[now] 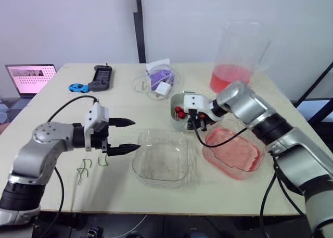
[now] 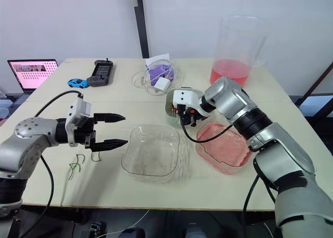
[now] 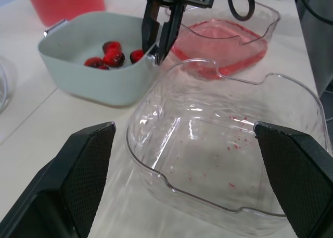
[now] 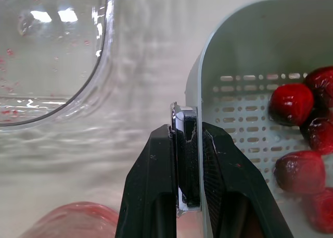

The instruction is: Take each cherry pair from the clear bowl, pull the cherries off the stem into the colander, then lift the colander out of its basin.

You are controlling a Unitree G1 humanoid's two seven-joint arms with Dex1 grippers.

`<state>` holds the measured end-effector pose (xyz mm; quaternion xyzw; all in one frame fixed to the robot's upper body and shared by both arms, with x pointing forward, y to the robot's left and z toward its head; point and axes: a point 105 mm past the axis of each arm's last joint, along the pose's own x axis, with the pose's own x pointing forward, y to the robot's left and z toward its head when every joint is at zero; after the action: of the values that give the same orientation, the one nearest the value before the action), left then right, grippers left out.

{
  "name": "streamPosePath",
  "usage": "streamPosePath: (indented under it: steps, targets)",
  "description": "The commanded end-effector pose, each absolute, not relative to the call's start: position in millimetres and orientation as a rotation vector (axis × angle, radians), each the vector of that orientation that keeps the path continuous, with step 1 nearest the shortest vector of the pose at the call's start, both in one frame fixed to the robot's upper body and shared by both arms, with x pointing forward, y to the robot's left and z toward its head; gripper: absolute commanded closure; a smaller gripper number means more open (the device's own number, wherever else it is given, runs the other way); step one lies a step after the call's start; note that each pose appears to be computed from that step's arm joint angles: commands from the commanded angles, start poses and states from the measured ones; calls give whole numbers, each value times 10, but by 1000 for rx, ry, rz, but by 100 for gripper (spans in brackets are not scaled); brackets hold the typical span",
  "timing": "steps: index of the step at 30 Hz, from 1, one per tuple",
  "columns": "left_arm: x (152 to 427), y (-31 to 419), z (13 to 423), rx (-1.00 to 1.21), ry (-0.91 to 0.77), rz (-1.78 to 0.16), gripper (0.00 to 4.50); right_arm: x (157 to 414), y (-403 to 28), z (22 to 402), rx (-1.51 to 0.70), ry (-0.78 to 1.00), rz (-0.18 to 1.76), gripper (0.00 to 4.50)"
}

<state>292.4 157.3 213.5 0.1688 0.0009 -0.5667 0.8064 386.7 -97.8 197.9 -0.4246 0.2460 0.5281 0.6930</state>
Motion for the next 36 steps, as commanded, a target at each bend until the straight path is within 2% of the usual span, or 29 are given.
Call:
streamPosePath:
  steps: [1, 2, 7, 11, 14, 17, 20, 28, 31, 36]
  targets:
    - [2852, 1604, 2251, 383, -34, -1195, 0, 3887, -920, 2168, -964, 498, 1196, 432]
    - [2844, 1610, 2251, 382, -33, -1191, 0, 3898, -918, 2159, -958, 507, 1195, 432]
    - [2849, 1617, 2258, 366, -32, -1180, 0, 3941, -950, 2321, -971, 474, 1170, 190]
    - [2931, 1617, 2271, 298, -13, -1150, 0, 3911, -1032, 2733, -941, 383, 1123, 2]
    - [2955, 1609, 2333, 248, -26, -1151, 0, 3851, -1167, 3003, -907, 321, 1073, 2]
    - [2976, 1601, 2352, 188, 1, -1164, 0, 3623, -1428, 3282, -848, 227, 1047, 2]
    - [3028, 1640, 2365, 162, 12, -1144, 0, 3411, -1745, 3392, -748, 172, 990, 2]
    - [3326, 1964, 2410, 226, -16, -938, 0, 2926, -2562, 3099, -490, 145, 754, 2]
    - [3350, 2103, 2320, 263, 18, -904, 0, 2760, -2759, 2897, -398, 87, 670, 2]
    - [3293, 2231, 2213, 229, 61, -896, 0, 2554, -2974, 2470, -371, 120, 541, 2]
